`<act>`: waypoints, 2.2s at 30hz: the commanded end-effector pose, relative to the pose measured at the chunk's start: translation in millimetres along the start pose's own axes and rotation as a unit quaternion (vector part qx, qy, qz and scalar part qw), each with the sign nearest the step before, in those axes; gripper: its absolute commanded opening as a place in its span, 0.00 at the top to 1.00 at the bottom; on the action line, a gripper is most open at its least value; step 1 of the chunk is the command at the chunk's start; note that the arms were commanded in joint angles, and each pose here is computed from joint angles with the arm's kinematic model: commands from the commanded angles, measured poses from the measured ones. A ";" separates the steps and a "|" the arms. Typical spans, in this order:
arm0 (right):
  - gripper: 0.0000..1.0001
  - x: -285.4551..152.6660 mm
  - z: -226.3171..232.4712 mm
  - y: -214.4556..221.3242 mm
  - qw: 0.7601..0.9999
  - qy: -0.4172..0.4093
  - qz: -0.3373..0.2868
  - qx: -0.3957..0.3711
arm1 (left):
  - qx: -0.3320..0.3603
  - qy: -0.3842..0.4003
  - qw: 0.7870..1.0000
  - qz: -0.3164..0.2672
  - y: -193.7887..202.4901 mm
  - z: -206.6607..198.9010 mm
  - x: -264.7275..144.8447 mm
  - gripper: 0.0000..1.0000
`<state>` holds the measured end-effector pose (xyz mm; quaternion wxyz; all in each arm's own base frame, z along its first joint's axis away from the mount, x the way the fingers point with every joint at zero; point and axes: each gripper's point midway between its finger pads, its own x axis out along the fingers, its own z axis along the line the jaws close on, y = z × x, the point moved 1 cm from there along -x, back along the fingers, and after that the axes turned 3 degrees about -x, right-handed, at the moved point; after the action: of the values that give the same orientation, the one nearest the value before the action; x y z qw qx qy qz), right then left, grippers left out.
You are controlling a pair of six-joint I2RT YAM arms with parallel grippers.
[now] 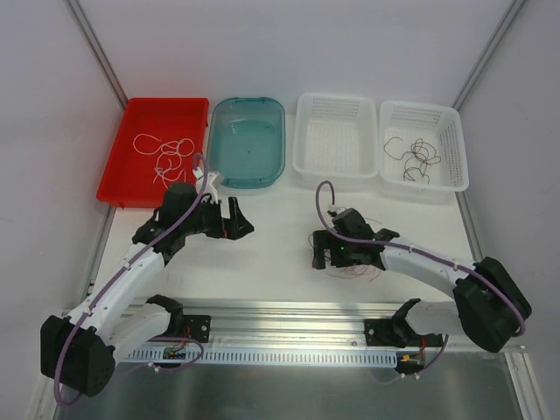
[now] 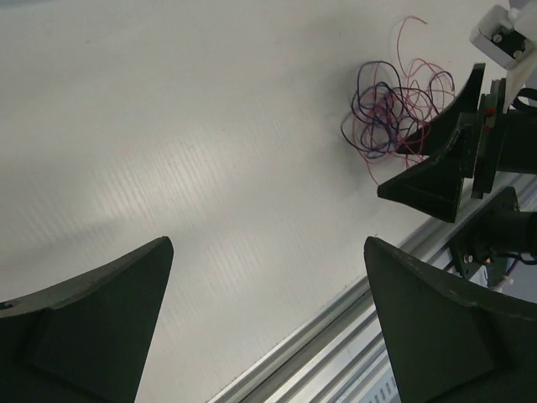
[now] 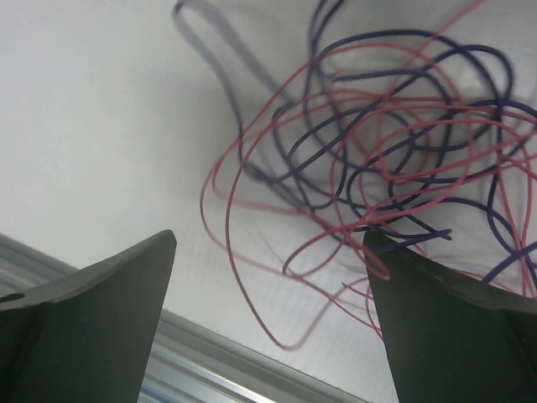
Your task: Untangle the cables
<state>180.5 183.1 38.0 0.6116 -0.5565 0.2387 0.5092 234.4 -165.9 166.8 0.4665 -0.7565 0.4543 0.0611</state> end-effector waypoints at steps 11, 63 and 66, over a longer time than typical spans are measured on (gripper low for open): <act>0.02 -36.8 29.7 -37.5 0.995 0.015 -0.095 -0.035 | 0.050 0.009 0.998 0.044 13.9 -29.3 38.0 0.02; 0.35 -3.3 -69.1 12.5 0.973 0.098 -0.092 0.189 | 0.304 0.042 0.944 0.122 21.6 -83.8 148.5 1.00; 0.50 -3.7 -73.5 14.4 0.971 0.110 -0.091 0.190 | 0.294 0.027 0.953 0.071 -0.4 -89.0 115.1 1.00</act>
<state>199.1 128.9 31.7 0.7392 -0.4950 0.3003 0.3441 265.4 -322.4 109.4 0.6395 -0.5019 0.5804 -0.0487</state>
